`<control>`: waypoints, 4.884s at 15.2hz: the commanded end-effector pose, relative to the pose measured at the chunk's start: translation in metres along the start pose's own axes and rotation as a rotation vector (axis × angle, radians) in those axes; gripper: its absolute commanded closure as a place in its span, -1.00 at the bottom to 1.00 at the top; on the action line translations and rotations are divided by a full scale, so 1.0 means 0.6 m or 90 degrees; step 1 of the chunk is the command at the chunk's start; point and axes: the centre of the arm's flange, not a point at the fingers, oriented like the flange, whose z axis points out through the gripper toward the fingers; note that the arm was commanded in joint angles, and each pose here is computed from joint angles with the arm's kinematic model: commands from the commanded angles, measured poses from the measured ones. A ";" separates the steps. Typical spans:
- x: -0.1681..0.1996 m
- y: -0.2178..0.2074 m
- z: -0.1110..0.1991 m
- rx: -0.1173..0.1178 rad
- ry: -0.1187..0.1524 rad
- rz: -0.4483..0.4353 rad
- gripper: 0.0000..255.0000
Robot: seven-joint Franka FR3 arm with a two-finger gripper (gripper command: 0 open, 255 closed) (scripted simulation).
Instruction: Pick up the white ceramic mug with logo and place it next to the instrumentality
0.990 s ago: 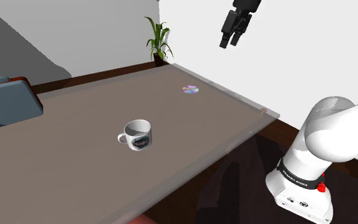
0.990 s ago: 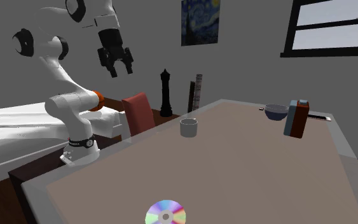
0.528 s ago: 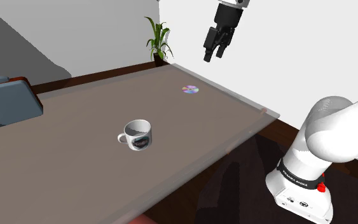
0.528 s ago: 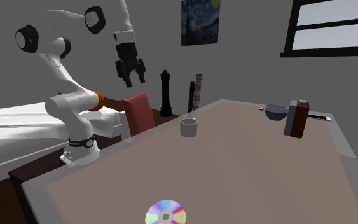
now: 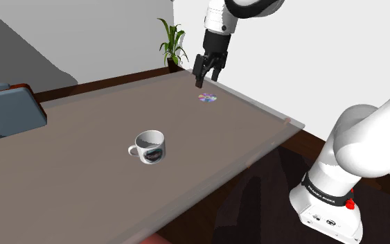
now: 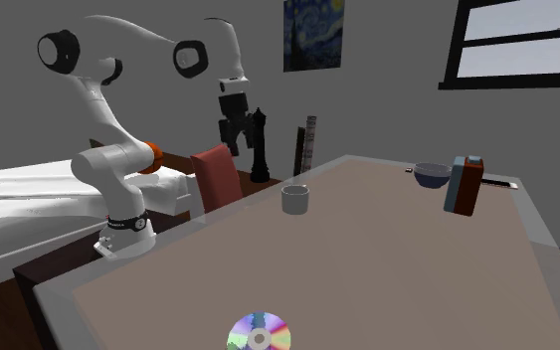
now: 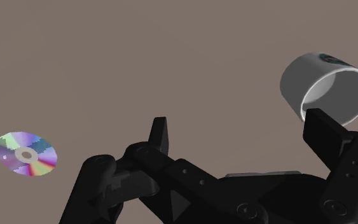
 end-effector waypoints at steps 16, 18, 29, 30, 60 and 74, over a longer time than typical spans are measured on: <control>0.142 -0.222 0.285 -0.015 -0.058 0.001 -1.00; 0.145 -0.229 0.303 -0.015 -0.059 0.001 -1.00; 0.140 -0.228 0.361 -0.015 -0.059 0.001 -1.00; 0.140 -0.228 0.361 -0.015 -0.059 0.001 -1.00; 0.163 -0.239 0.204 -0.015 -0.059 0.001 1.00; 0.212 -0.191 0.113 -0.015 -0.059 0.001 1.00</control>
